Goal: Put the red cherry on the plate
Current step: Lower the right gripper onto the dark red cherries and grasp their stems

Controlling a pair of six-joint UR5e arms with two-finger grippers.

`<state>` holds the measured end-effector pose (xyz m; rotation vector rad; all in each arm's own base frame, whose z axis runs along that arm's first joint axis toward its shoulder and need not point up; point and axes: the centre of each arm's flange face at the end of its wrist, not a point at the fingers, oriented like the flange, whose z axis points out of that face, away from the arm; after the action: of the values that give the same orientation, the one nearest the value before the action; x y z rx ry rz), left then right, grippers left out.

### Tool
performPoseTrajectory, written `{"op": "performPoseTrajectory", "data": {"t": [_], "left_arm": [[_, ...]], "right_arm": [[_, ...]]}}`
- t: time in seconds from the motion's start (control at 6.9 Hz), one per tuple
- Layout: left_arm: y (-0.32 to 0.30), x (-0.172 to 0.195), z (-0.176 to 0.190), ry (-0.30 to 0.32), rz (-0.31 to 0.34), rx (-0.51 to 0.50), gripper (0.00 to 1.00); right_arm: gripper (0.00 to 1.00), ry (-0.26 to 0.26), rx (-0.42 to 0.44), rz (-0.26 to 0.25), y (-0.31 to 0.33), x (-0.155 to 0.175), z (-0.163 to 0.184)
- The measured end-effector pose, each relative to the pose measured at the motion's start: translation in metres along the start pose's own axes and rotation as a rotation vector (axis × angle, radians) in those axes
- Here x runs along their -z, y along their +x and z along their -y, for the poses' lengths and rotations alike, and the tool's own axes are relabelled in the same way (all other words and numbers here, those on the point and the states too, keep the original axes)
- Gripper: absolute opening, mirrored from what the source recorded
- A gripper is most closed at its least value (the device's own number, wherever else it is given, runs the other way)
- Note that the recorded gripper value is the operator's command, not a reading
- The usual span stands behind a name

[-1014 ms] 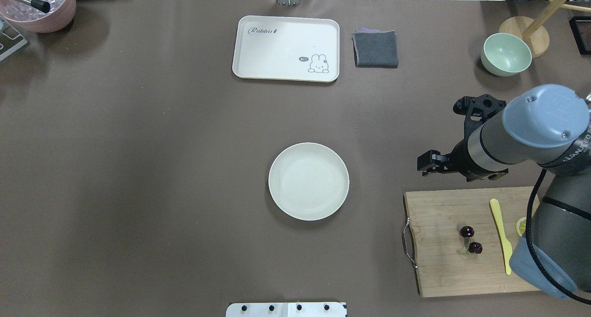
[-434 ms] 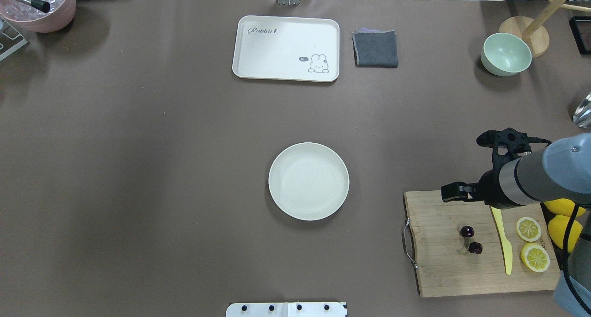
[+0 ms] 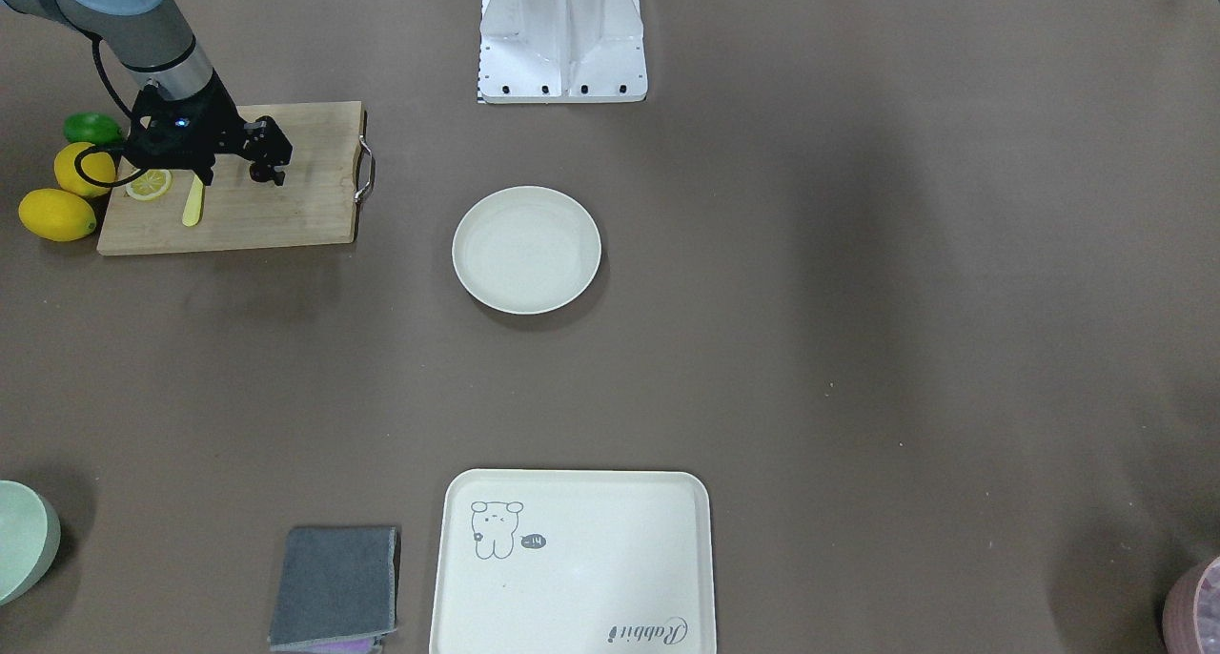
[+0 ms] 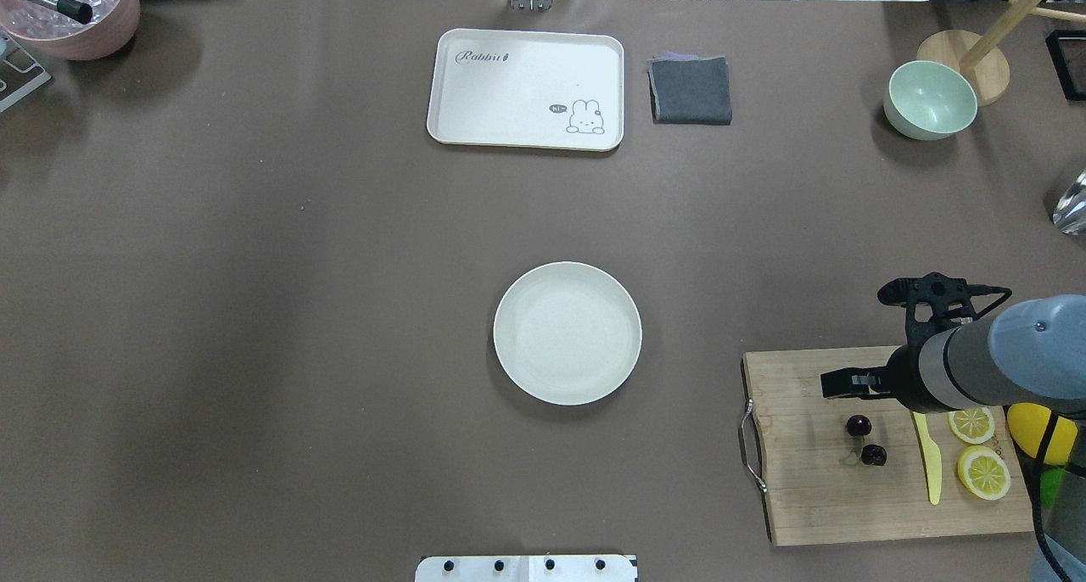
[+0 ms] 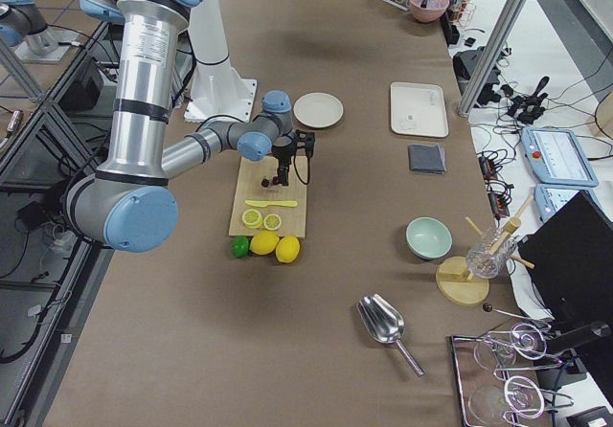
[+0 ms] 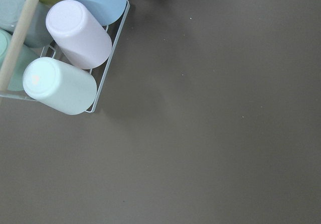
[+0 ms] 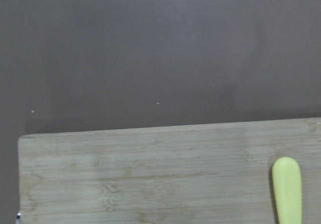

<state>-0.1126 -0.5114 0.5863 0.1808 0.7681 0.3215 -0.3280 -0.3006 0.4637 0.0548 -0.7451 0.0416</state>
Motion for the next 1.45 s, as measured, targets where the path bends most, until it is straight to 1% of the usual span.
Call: {"op": "performPoseTrajectory", "data": {"t": [0.29,0.43,0.58,0.72,0.87,1.01,1.45], "left_arm": [[0.0,-0.001,-0.002,-0.001,-0.002,0.001,0.98],[0.001,-0.001,-0.002,0.0,-0.002,0.001,0.98],[0.001,-0.002,-0.004,0.004,-0.018,0.004,0.98],[0.003,-0.007,-0.008,0.014,-0.056,0.012,0.98],[0.004,-0.011,-0.012,0.023,-0.091,0.019,0.98],[0.004,-0.014,-0.015,0.028,-0.107,0.022,0.98],[0.003,-0.016,-0.019,0.031,-0.116,0.021,0.98]], "right_arm": [[0.79,-0.013,0.002,-0.014,-0.001,-0.01,-0.007],[0.76,-0.018,0.001,-0.02,-0.001,-0.012,-0.01],[0.75,-0.025,-0.001,-0.024,-0.002,-0.014,-0.014],[0.75,-0.032,-0.008,-0.025,-0.004,-0.016,-0.018],[0.72,-0.04,-0.016,-0.025,-0.007,-0.018,-0.023],[0.51,-0.046,-0.018,-0.028,-0.008,-0.02,-0.028],[0.19,-0.045,-0.019,-0.037,-0.005,-0.021,-0.032]]}}
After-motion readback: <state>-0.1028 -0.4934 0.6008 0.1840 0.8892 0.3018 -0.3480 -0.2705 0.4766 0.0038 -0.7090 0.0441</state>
